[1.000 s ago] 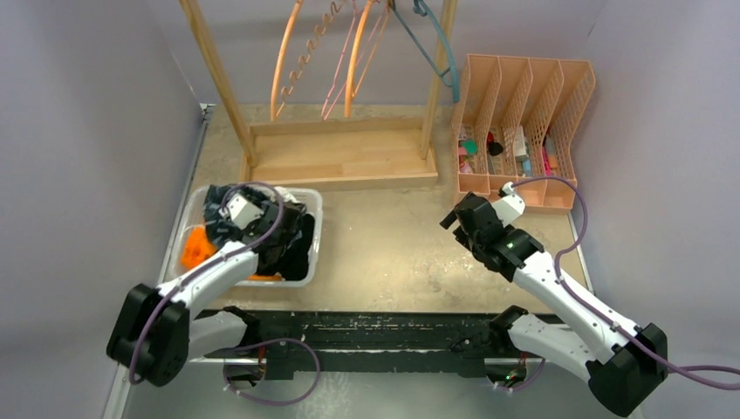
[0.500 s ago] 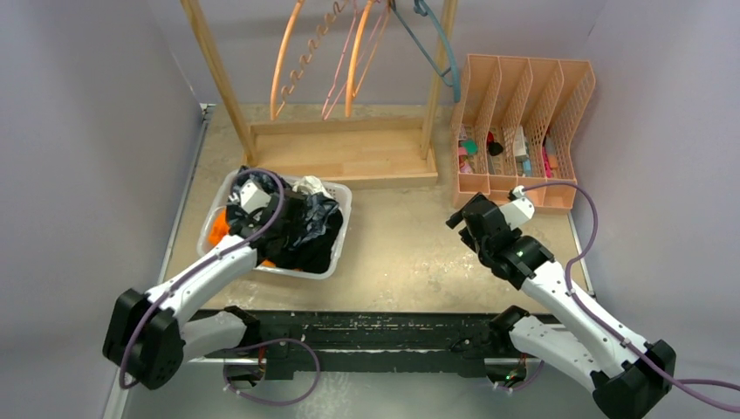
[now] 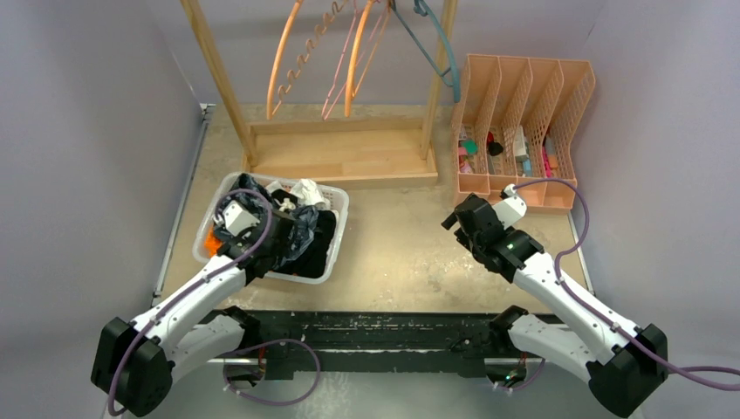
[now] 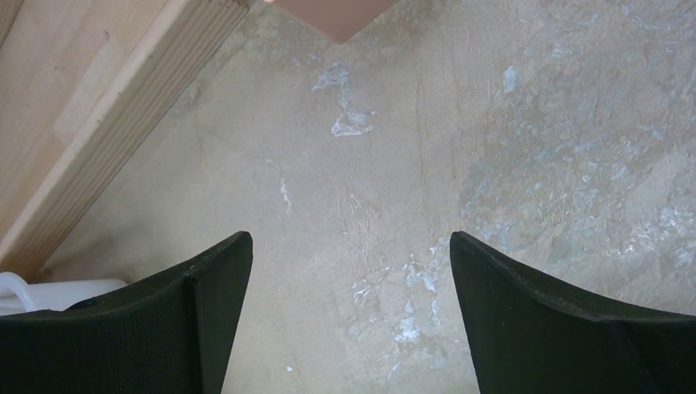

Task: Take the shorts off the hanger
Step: Place the shorts in the basket.

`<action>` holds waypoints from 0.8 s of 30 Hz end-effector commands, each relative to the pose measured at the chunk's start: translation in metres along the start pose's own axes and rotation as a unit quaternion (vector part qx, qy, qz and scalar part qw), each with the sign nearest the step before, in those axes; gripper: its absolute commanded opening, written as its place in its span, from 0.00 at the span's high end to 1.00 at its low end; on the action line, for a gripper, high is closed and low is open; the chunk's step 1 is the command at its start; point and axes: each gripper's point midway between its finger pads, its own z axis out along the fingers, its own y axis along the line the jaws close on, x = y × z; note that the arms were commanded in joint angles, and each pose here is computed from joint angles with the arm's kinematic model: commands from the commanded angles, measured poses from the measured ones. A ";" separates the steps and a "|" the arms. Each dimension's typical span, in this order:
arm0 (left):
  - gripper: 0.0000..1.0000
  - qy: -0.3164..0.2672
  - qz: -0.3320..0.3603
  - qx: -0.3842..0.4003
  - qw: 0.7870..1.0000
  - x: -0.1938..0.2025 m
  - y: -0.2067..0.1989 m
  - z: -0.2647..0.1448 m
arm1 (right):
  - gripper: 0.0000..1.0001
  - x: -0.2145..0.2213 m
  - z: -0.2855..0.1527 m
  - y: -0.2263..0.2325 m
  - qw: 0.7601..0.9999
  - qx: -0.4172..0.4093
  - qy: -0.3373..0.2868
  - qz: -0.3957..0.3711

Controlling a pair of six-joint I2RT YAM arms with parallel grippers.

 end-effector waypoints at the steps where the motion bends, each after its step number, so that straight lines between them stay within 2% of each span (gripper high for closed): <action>1: 0.91 0.090 0.042 -0.002 0.995 0.048 0.018 0.009 | 0.10 -0.011 -0.004 0.005 1.000 -0.006 -0.016 0.009; 3: 0.79 0.083 0.042 0.012 0.996 0.041 0.009 0.005 | 0.10 -0.013 -0.006 0.006 1.000 -0.010 -0.018 0.011; 6: 0.59 0.043 0.043 0.030 0.998 0.009 -0.009 -0.012 | 0.10 -0.016 -0.008 0.006 1.000 -0.013 -0.024 0.013; 8: 0.51 0.008 0.046 0.038 0.998 -0.020 -0.022 -0.029 | 0.10 -0.018 -0.009 0.006 0.999 -0.015 -0.027 0.016; 12: 0.42 -0.056 0.061 0.037 0.996 -0.075 -0.034 -0.065 | 0.10 -0.017 -0.010 0.007 0.999 -0.019 -0.026 0.019; 16: 0.35 -0.102 0.080 0.034 0.991 -0.113 -0.042 -0.090 | 0.10 -0.015 -0.008 0.008 0.999 -0.018 -0.021 0.017; 24: 0.22 -0.191 0.131 -0.021 0.973 -0.161 -0.048 -0.093 | 0.10 -0.014 -0.009 0.005 1.000 -0.013 -0.019 0.011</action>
